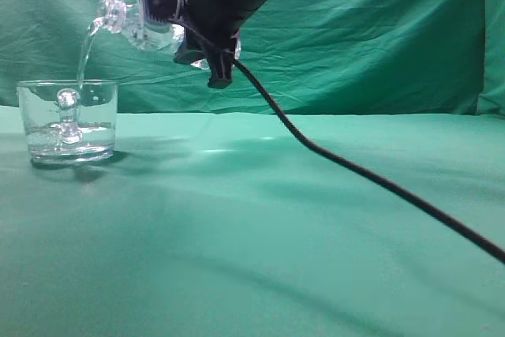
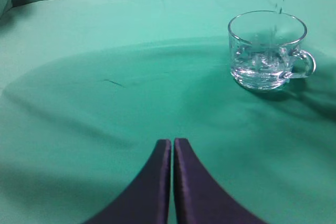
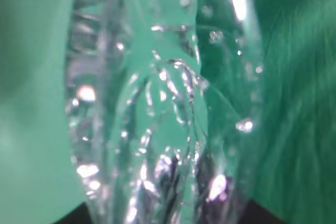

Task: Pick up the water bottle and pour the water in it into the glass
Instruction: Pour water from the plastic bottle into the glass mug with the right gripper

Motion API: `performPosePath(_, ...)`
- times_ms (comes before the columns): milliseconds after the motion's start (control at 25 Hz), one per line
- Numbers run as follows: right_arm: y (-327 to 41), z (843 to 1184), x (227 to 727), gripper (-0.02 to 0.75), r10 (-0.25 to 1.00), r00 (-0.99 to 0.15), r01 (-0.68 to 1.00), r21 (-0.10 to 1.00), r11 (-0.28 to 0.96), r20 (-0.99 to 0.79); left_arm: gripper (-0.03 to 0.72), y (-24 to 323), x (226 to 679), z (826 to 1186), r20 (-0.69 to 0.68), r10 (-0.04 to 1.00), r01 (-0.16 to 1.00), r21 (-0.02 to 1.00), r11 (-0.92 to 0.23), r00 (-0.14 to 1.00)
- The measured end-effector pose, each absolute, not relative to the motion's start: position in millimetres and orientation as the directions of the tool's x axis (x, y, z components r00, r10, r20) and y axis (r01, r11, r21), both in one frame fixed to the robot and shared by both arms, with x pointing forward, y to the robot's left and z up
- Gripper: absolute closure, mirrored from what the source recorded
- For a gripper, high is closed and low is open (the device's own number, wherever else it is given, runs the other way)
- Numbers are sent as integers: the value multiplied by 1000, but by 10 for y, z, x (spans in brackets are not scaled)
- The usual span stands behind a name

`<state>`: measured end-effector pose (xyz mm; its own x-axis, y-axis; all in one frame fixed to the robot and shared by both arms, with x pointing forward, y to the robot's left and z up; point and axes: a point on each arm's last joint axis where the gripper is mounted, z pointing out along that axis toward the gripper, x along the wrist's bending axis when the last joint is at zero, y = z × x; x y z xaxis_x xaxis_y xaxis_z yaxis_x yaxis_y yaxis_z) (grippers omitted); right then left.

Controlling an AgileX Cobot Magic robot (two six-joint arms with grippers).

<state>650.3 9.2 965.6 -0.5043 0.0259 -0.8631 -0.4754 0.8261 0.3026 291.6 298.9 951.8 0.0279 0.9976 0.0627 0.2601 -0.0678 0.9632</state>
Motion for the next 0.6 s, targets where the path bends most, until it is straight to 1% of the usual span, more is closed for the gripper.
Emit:
performPosePath(80, 89, 9651, 6503, 539, 167, -583, -377, 446, 812, -795, 688, 2989, 2916, 9518, 63, 998, 260, 963, -68, 28)
performPosePath(160, 79, 9633, 6500, 539, 312, -653, -244, 582, 776, -690, 688, 2989, 2916, 9518, 63, 998, 260, 963, -68, 28)
performPosePath(240, 52, 9646, 6487, 539, 437, -694, -99, 677, 730, -572, 688, 2989, 2916, 9518, 63, 998, 260, 963, -68, 28)
performPosePath(320, -1, 9720, 6455, 539, 556, -705, 70, 737, 673, -440, 688, 2989, 2916, 9518, 63, 998, 260, 963, -68, 28)
performPosePath(400, -63, 9876, 6408, 539, 659, -678, 210, 774, 597, -324, 688, 2989, 2916, 9518, 63, 998, 260, 963, -68, 28)
performPosePath(480, -121, 10065, 6364, 539, 717, -647, 276, 796, 538, -260, 688, 2989, 2916, 9518, 63, 998, 260, 963, -68, 28)
performPosePath(600, -198, 10402, 6279, 539, 783, -601, 331, 842, 426, -160, 688, 2989, 2916, 9518, 63, 998, 260, 963, -68, 28)
